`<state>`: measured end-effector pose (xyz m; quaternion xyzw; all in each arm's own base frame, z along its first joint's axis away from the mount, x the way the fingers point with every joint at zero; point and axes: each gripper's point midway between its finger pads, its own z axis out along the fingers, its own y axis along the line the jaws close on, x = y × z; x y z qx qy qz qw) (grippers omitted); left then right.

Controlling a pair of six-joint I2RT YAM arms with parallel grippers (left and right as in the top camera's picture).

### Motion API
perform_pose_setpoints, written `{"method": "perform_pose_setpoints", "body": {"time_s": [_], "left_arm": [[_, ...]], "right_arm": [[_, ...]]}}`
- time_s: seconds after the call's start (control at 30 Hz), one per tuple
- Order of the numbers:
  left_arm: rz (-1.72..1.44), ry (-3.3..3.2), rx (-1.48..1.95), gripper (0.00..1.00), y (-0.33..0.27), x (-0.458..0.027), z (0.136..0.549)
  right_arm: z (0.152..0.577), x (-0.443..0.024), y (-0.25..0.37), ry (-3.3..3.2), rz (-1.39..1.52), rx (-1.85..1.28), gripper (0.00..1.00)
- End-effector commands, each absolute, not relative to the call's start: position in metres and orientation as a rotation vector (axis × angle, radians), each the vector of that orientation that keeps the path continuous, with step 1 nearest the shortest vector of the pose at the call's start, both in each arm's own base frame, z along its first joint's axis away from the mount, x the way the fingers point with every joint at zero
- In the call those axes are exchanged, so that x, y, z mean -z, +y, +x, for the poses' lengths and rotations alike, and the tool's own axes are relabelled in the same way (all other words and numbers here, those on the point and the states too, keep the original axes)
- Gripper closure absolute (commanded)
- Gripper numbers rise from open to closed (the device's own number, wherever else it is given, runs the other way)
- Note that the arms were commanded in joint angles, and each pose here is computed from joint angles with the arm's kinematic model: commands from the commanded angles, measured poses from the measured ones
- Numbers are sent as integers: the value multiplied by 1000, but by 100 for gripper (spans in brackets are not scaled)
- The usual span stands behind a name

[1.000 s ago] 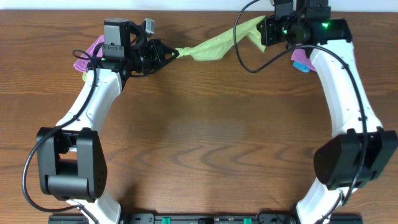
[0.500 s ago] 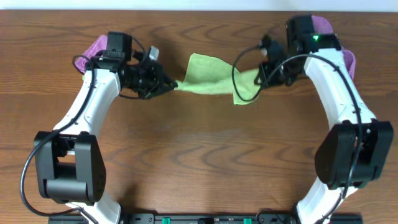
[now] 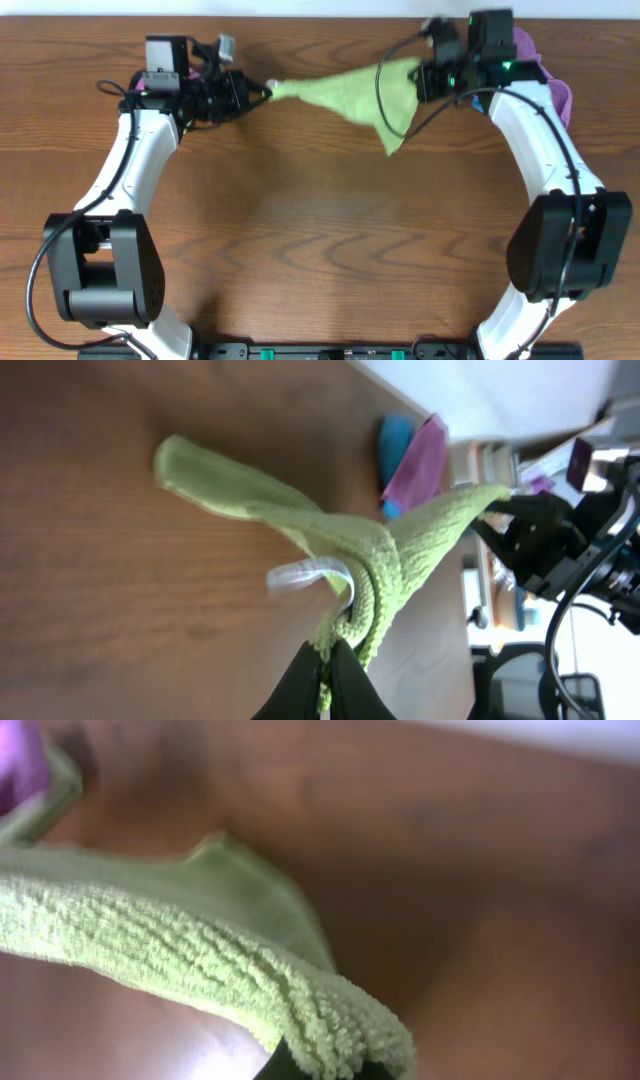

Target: Fold the cloth

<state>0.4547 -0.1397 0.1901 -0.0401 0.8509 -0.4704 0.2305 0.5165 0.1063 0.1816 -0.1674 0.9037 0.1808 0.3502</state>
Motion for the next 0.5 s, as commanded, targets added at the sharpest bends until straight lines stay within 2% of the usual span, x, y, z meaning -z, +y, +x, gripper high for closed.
{"method": "perform_pose_setpoints", "body": {"time_s": [0.0, 0.23, 0.47], "left_arm": [[-159, 2303, 1359, 94, -138, -210, 455], [-116, 2449, 1365, 94, -135, -187, 420], [-113, 2686, 1303, 94, -119, -155, 369]], "right_arm": [[533, -208, 105, 2301, -434, -404, 99], [487, -178, 112, 2490, -553, -436, 99], [423, -113, 101, 2781, -556, -508, 99]]}}
